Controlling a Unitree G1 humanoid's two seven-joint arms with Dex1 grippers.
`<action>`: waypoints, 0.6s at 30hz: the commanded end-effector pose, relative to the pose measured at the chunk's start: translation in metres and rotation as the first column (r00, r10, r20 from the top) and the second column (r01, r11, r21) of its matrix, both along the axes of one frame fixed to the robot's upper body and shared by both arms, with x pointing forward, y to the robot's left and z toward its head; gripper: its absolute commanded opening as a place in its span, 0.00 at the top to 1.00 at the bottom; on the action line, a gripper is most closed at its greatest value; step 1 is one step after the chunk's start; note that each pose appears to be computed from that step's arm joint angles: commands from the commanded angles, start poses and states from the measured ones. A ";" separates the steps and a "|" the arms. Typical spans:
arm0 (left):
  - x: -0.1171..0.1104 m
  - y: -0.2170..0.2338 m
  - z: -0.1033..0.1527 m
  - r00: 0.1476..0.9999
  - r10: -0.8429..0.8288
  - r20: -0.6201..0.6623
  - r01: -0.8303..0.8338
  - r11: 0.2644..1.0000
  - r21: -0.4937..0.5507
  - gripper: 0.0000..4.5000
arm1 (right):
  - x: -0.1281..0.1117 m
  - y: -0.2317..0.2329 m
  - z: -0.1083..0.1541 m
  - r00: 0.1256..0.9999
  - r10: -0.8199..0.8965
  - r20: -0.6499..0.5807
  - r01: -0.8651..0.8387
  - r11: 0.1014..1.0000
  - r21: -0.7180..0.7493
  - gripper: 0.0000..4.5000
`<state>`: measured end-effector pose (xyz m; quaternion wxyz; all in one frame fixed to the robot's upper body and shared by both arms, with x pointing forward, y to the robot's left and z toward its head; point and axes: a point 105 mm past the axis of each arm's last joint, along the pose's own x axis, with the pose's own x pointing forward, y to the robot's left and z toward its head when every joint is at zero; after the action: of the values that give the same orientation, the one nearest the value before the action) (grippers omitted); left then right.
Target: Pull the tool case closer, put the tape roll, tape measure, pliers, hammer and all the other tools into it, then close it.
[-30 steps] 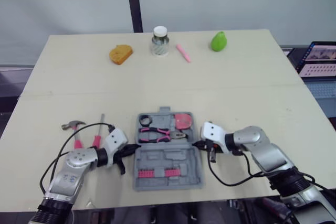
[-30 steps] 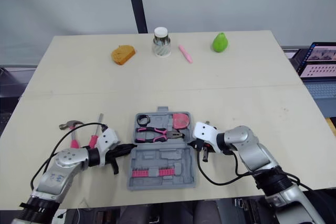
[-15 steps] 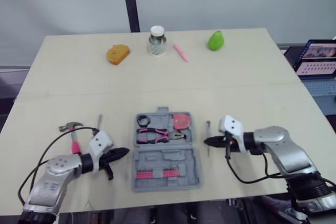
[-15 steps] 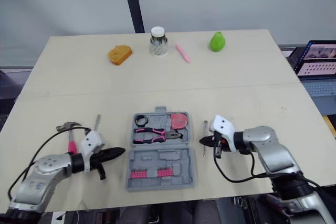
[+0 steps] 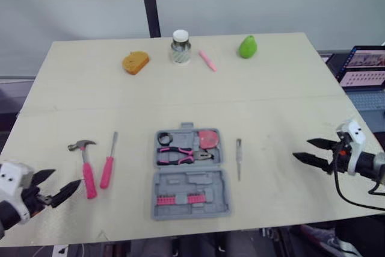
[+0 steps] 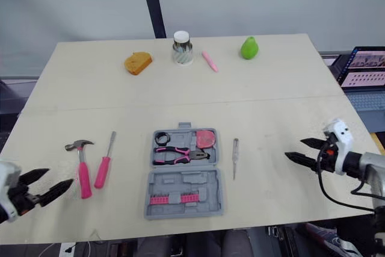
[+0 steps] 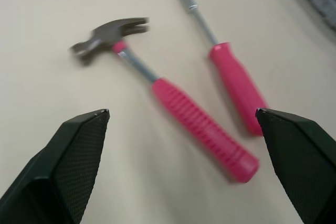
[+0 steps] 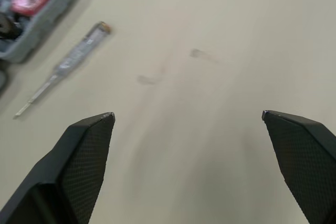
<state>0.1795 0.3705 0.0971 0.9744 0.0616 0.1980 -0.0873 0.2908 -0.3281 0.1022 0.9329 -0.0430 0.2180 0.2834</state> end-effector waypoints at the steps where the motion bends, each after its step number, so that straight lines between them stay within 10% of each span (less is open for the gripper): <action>1: -0.014 0.035 0.018 0.984 0.139 0.109 -0.146 0.988 0.057 0.00 | 0.001 -0.020 0.007 0.992 -0.108 0.071 0.110 0.994 -0.024 0.01; 18: -0.011 0.026 0.007 0.991 0.102 0.081 -0.108 0.992 0.063 0.00 | -0.001 -0.014 0.003 0.973 -0.187 0.134 0.188 0.982 0.002 0.01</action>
<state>0.1670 0.3991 0.0950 0.9815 0.0708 0.1763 -0.0233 0.2899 -0.3385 0.0899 0.9607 -0.0403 0.1871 0.2010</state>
